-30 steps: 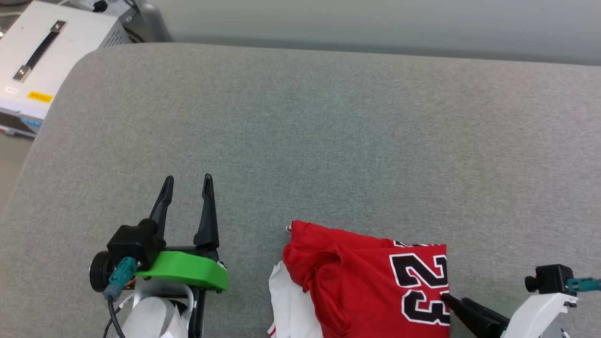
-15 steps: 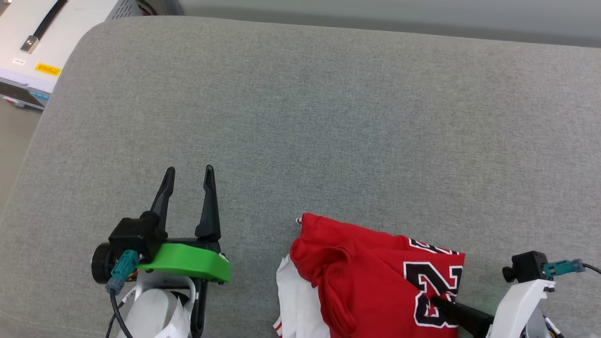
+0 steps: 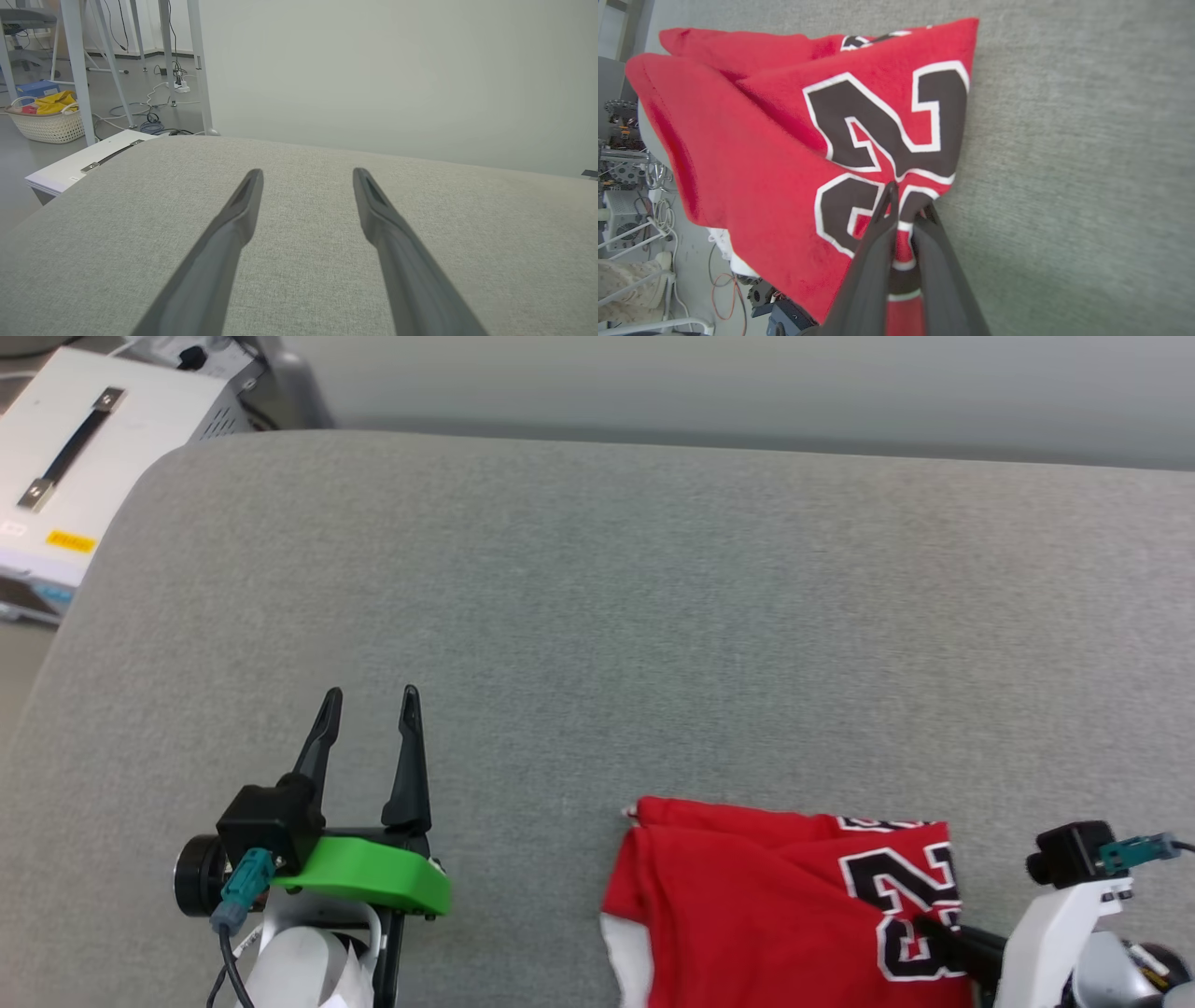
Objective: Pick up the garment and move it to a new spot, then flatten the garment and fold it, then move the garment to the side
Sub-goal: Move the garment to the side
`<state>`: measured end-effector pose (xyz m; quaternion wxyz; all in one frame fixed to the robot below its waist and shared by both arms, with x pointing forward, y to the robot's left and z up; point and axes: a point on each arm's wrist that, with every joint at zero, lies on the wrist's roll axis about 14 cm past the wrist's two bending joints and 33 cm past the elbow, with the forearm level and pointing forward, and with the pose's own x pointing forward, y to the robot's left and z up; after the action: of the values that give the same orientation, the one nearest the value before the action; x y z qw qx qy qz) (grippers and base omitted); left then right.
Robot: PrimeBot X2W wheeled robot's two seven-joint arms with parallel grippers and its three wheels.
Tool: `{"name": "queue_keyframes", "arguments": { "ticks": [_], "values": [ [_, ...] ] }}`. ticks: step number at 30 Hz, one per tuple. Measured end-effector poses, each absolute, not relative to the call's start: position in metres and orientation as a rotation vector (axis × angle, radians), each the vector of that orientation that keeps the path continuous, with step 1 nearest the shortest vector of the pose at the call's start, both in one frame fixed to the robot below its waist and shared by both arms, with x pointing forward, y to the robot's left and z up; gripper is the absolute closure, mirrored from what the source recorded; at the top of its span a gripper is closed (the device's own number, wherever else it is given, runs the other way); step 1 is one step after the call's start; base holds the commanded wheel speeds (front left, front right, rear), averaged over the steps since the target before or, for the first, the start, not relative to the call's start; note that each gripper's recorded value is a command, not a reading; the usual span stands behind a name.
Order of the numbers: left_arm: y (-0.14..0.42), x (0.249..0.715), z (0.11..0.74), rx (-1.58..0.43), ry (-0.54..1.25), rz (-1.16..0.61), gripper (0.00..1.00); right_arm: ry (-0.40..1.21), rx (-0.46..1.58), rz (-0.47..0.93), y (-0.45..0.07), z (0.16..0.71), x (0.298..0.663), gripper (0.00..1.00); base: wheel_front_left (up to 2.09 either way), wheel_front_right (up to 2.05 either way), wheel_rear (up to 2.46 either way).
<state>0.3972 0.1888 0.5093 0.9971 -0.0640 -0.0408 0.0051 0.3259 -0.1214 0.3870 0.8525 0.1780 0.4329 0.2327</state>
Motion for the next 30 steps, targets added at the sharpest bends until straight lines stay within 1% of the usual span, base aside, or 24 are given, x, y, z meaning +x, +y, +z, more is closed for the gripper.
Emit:
{"name": "queue_keyframes", "arguments": {
  "ticks": [5,10,15,21,26,30],
  "values": [
    [0.167,0.402,0.511,-0.139,-0.088,-0.056,0.0,0.857,0.187,0.366,-0.174,0.399,0.332,1.0,0.0,0.0,0.0],
    [0.136,0.413,0.515,-0.152,-0.1,-0.146,0.0,0.818,0.077,0.23,-0.221,0.418,0.33,1.0,0.0,0.0,0.0],
    [0.097,0.429,0.517,-0.152,-0.109,-0.266,0.0,0.778,0.008,0.09,-0.263,0.436,0.326,1.0,0.0,0.0,0.0],
    [0.044,0.451,0.526,-0.146,-0.131,-0.421,0.0,0.692,-0.039,-0.096,-0.318,0.458,0.331,1.0,0.0,0.0,0.0],
    [0.001,0.47,0.531,-0.154,-0.155,-0.547,0.0,0.667,-0.072,-0.284,-0.381,0.463,0.334,1.0,0.0,0.0,0.0],
    [-0.021,0.487,0.526,-0.164,-0.158,-0.609,0.0,0.634,-0.095,-0.438,-0.435,0.469,0.337,1.0,0.0,0.0,0.0]
  ]
}}
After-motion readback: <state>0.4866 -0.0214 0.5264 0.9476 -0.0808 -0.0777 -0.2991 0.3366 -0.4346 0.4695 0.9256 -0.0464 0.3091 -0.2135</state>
